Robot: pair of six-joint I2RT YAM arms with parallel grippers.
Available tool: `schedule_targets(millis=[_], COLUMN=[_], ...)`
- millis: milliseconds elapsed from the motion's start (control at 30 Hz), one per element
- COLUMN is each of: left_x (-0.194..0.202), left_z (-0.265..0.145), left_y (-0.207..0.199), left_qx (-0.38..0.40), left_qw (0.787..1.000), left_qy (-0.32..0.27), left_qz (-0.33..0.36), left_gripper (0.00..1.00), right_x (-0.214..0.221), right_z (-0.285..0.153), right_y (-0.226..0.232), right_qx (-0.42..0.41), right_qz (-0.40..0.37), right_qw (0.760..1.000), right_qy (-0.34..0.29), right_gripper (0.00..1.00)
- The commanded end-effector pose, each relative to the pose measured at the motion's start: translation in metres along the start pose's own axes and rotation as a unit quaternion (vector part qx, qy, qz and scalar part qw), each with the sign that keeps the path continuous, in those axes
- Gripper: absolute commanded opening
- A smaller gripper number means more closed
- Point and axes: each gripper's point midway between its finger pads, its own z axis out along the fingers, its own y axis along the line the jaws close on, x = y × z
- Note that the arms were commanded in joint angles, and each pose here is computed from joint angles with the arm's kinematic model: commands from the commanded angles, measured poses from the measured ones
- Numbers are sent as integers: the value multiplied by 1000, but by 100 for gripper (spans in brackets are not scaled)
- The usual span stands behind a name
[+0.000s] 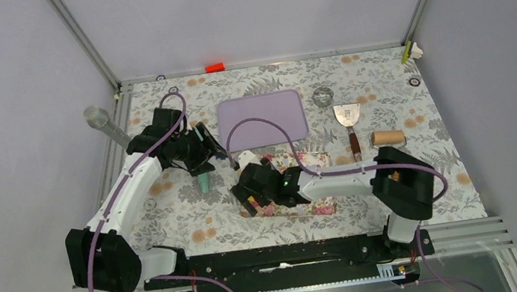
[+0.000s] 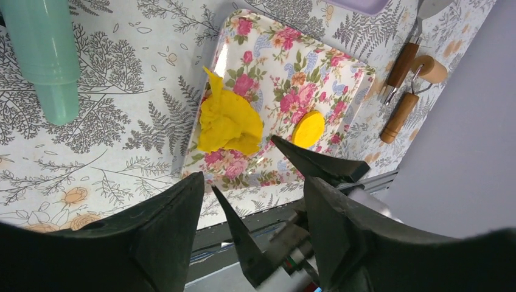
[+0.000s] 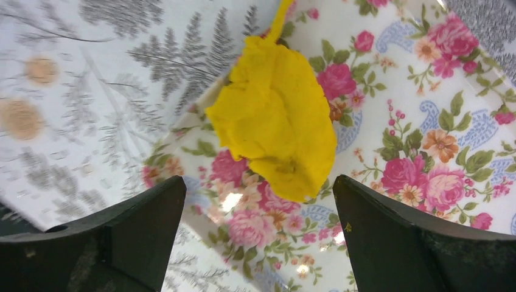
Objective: Roll out the dumpling wrappers from the dough
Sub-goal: Remove the dumpling wrapper from the work surface, then pick up the spatula from the center of the board.
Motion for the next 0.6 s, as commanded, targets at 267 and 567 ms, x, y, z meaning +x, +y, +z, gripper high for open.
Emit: schedule_targets(millis=[267,567], left_x=[-10,36], left_z=[-20,4], left_y=[-14,-26], left_qx=[29,-32], left_qw=[996,981], left_qy=[-51,-33], left_qz=[63,190], left_gripper=[66,69], right_x=[-59,13], right_z=[-97,-126], right_y=[-85,-281], right_qx=[-19,201], right_qz=[140,374], right_qw=[986,904], right_qy=[-87,-38], right_gripper=[99,92])
